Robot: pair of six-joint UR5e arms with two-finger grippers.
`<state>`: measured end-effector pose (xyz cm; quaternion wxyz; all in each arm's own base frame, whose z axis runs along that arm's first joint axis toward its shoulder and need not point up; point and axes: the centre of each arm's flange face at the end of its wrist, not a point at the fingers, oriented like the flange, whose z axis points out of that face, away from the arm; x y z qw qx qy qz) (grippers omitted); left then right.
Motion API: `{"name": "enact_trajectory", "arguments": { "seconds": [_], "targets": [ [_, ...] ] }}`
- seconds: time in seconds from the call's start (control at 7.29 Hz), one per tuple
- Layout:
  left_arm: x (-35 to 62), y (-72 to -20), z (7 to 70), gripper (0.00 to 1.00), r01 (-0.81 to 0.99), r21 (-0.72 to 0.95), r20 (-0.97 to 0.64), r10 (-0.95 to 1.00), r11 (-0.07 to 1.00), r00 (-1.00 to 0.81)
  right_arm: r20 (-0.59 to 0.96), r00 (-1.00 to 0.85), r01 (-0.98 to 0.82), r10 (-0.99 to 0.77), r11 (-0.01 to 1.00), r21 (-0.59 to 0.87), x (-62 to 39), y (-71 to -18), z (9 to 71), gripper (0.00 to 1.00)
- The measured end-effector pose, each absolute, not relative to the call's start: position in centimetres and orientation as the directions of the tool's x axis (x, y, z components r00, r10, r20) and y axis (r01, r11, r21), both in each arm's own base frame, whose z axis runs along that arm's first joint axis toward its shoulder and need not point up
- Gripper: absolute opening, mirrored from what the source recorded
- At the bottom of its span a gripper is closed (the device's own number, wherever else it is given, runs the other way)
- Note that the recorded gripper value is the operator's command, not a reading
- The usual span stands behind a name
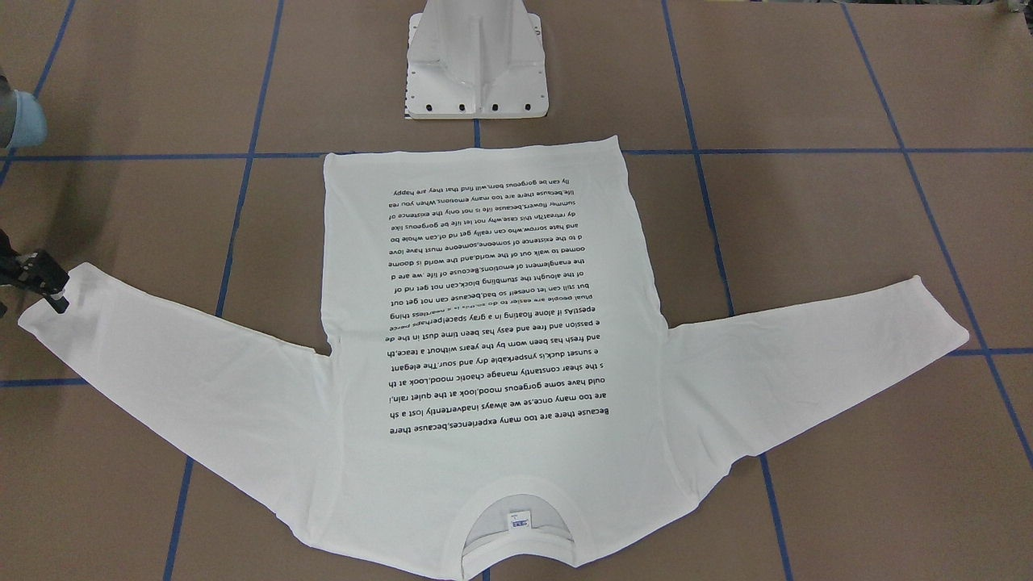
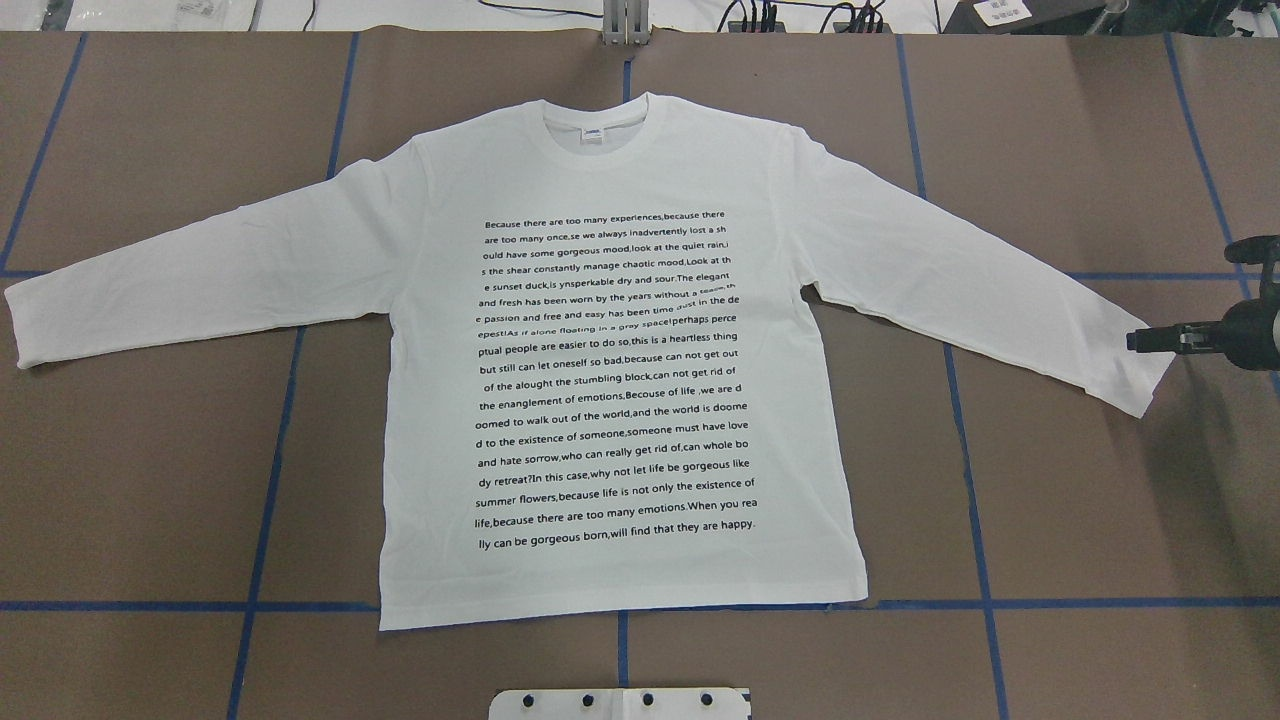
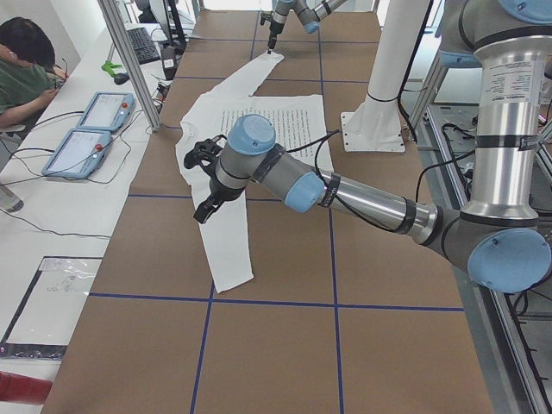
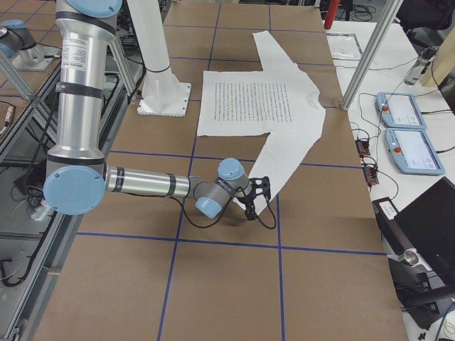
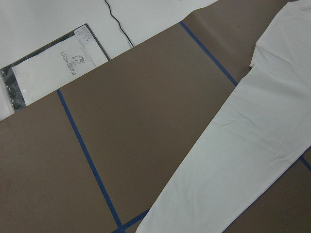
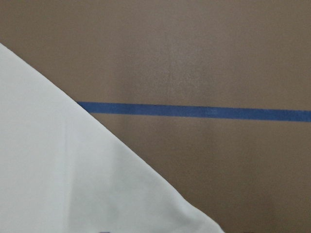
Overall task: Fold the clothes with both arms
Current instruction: 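Move the right gripper down to the cuff of the nearby sleeve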
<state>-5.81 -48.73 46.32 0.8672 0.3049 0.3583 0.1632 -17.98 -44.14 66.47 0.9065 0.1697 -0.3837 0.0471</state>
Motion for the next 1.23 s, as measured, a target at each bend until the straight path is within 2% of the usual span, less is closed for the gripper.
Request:
{"name": "enact_trajectory", "arguments": {
  "seconds": [0.41, 0.55, 0.69, 0.82, 0.96, 1.1, 1.23],
  "targets": [
    [-5.83, -48.70, 46.32, 1.00, -0.065, 0.646, -0.521, 0.502, 0.760, 0.690, 0.709, 0.704, -0.206, -0.046, 0.942, 0.266, -18.33, -43.88, 66.85, 0.82],
    [-5.84, -48.70, 46.32, 1.00, -0.065, 0.646, -0.521, 0.502, 0.760, 0.690, 0.709, 0.704, -0.205, -0.046, 0.942, 0.265, -18.38, -43.88, 66.91, 0.74],
    [-5.84, -48.69, 46.27, 1.00, -0.065, 0.647, -0.520, 0.503, 0.759, 0.690, 0.708, 0.705, -0.204, -0.045, 0.943, 0.264, -18.40, -43.87, 67.04, 0.61],
    [-5.86, -48.67, 46.22, 1.00, -0.065, 0.648, -0.520, 0.503, 0.759, 0.690, 0.706, 0.707, -0.203, -0.043, 0.944, 0.261, -18.40, -43.86, 67.25, 0.55],
    [-5.89, -48.65, 46.17, 1.00, -0.065, 0.649, -0.519, 0.504, 0.758, 0.691, 0.705, 0.708, -0.201, -0.042, 0.945, 0.259, -18.47, -43.84, 67.46, 0.30],
    [-5.90, -48.63, 46.15, 1.00, -0.065, 0.650, -0.518, 0.504, 0.757, 0.691, 0.705, 0.708, -0.200, -0.043, 0.945, 0.258, -18.55, -43.87, 67.48, 0.00],
    [-5.91, -48.61, 46.12, 1.00, -0.065, 0.650, -0.518, 0.504, 0.757, 0.691, 0.708, 0.705, -0.200, -0.046, 0.945, 0.260, -18.63, -43.96, 67.27, 0.00]
  ]
}}
